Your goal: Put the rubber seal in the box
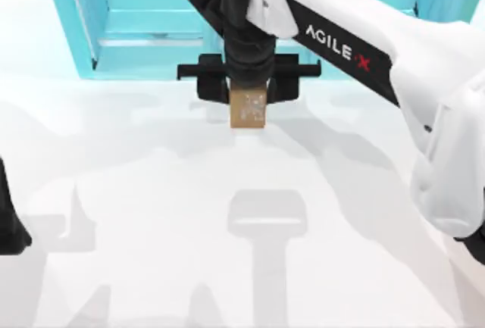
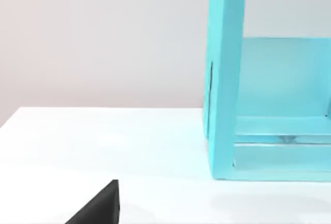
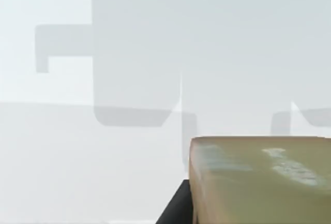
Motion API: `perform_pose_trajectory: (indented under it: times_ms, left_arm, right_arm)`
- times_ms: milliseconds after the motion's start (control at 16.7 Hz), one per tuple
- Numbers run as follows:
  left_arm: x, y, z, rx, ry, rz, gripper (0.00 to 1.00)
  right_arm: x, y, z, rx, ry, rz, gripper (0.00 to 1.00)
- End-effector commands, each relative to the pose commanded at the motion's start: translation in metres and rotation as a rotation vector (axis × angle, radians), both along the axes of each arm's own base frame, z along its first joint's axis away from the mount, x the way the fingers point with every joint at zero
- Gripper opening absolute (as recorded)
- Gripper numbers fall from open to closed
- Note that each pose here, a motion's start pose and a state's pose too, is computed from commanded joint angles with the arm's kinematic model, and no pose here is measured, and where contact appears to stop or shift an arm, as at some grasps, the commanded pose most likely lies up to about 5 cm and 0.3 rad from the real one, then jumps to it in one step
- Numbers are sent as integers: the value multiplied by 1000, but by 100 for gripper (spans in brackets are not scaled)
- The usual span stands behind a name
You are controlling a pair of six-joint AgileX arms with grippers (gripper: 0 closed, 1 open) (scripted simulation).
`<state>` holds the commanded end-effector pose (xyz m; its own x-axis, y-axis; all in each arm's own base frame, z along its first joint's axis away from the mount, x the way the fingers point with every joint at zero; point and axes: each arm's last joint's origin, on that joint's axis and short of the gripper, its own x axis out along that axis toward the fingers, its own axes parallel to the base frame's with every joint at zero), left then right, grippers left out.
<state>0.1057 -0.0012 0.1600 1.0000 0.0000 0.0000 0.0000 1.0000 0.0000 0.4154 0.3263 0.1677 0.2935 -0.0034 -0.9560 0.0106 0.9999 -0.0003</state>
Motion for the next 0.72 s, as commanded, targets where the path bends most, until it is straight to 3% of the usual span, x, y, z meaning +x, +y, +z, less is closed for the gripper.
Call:
perform_pose_trajectory:
  times_ms: [360, 720]
  left_arm:
    - [0, 0, 0, 0, 0, 0, 100]
    - [0, 0, 0, 0, 0, 0, 100]
  right_arm:
    - [-7, -6, 52, 10, -7, 3, 0]
    - [-10, -8, 59, 11, -6, 4, 0]
